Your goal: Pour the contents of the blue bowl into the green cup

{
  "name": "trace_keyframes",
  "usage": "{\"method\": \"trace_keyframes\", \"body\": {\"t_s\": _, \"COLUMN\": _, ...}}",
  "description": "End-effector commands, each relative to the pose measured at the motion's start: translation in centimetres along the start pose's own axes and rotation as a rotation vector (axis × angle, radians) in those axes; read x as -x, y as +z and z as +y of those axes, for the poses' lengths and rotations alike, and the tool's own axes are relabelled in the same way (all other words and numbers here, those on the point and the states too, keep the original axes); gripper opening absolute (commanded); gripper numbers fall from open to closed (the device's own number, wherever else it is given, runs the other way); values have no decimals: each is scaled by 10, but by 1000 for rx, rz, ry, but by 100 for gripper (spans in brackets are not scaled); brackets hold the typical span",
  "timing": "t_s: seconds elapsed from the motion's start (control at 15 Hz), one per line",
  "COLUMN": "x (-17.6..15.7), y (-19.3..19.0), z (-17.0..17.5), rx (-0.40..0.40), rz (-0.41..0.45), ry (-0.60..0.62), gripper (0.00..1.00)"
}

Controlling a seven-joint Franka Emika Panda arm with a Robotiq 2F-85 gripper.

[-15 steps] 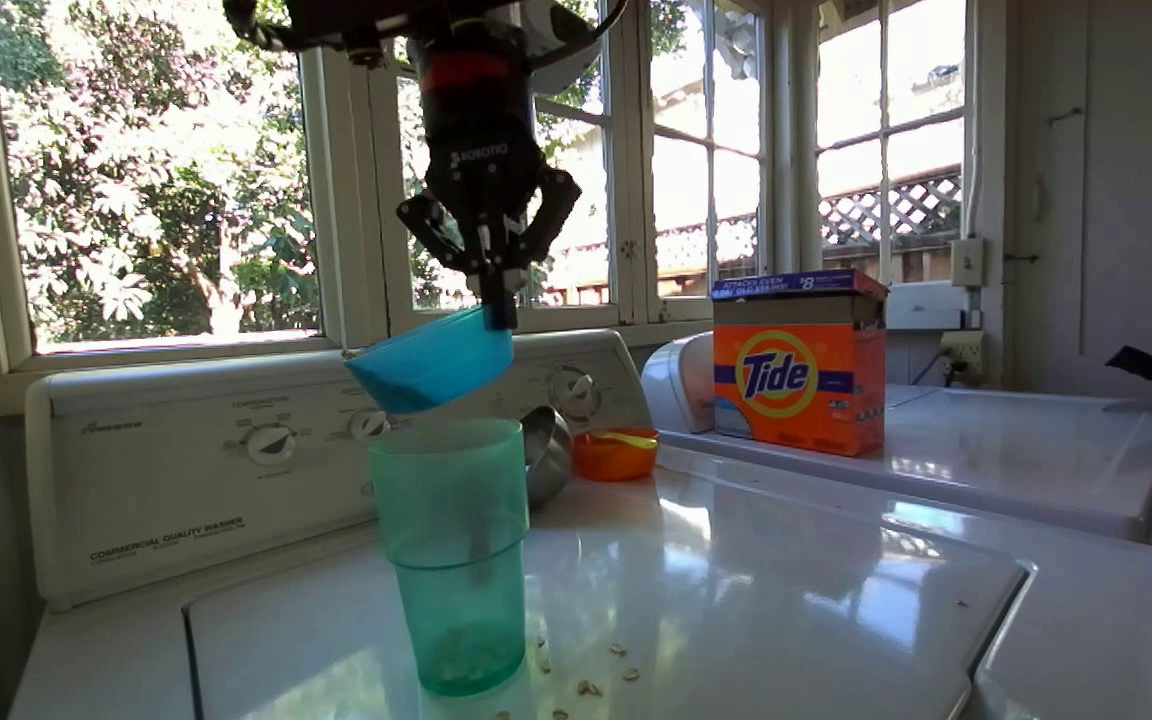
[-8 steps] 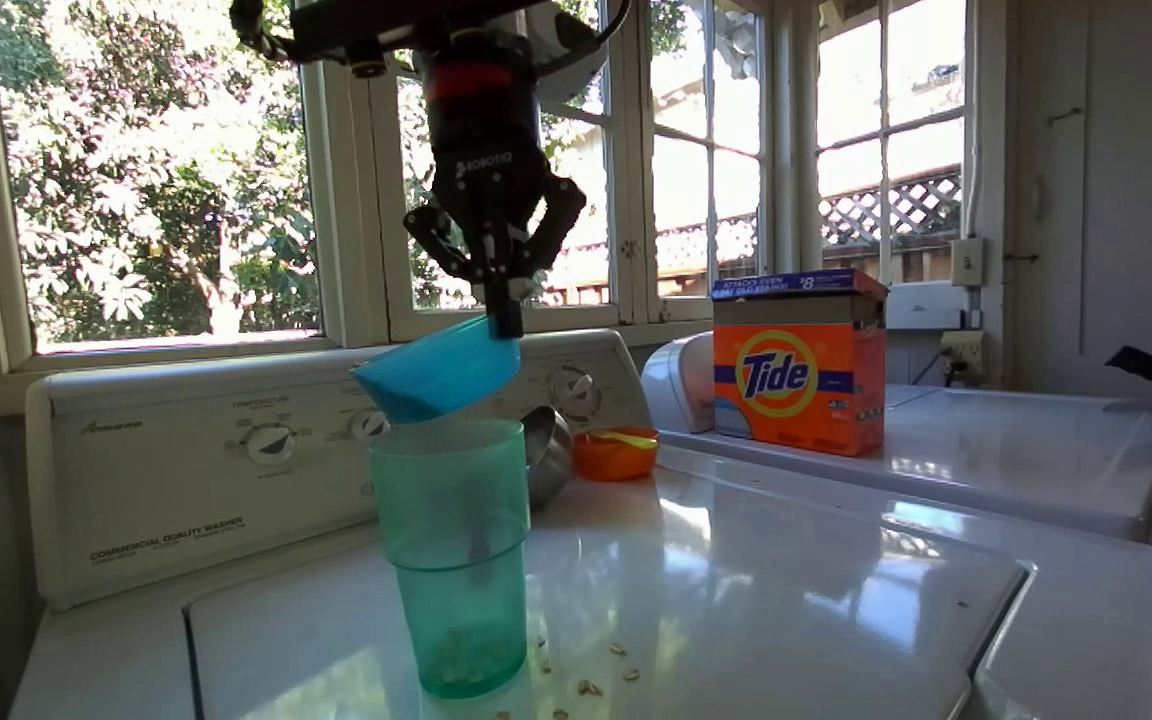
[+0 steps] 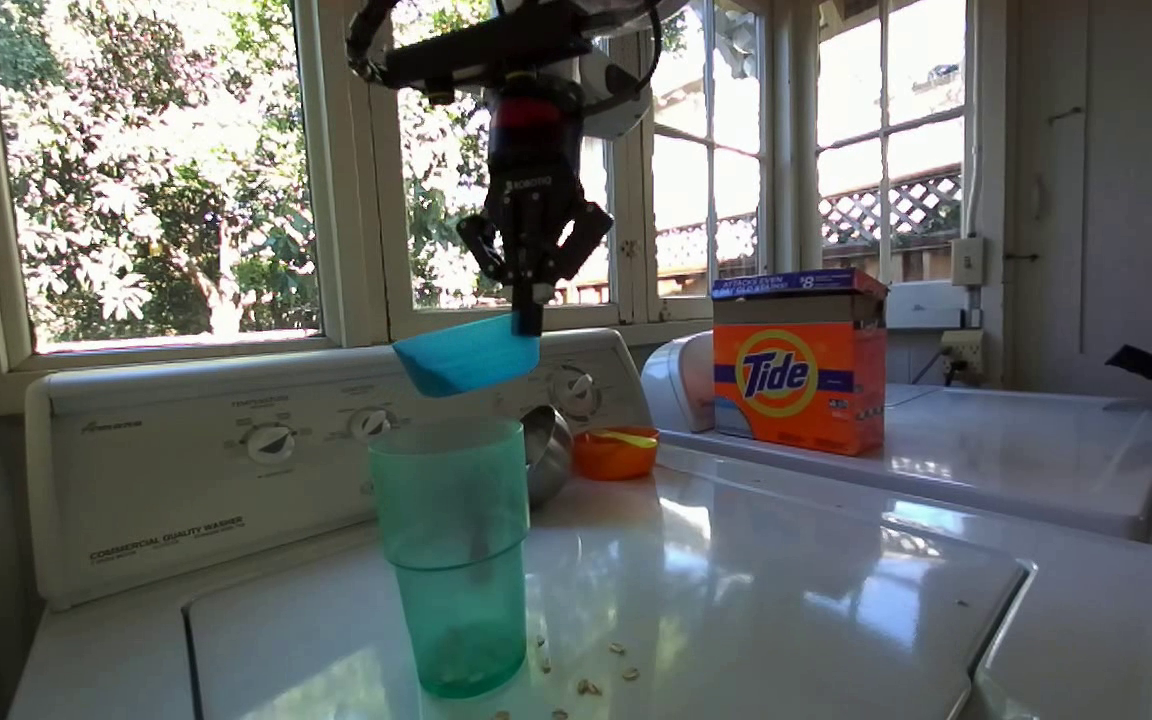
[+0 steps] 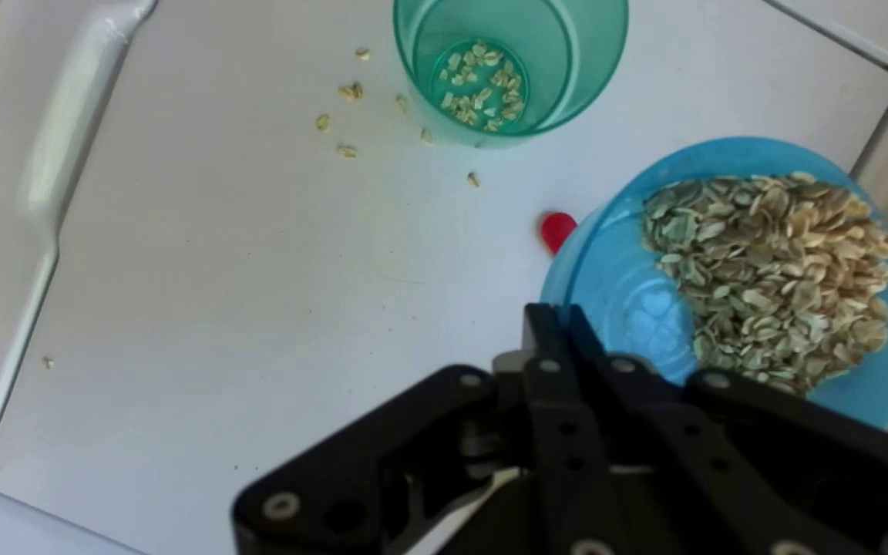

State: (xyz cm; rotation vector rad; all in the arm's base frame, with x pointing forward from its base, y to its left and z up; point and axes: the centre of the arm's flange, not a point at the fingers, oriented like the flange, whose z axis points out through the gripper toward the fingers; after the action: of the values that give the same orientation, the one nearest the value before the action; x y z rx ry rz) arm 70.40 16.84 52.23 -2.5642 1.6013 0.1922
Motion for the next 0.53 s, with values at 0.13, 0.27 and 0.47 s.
{"method": "trace_keyframes", "body": {"t_s": 0.13, "x": -29, "y": 72, "z": 61, "rx": 10, "rz": -102, "ry": 133, "gripper": 1}}
{"method": "trace_keyframes", "body": {"t_s": 0.27, "x": -27, "y": 93, "z": 76, "rx": 56, "rz": -92, "ry": 152, "gripper": 1}}
{"method": "trace_keyframes", "body": {"t_s": 0.47, "x": -27, "y": 116, "z": 95, "rx": 95, "rz": -74, "ry": 238, "gripper": 1}}
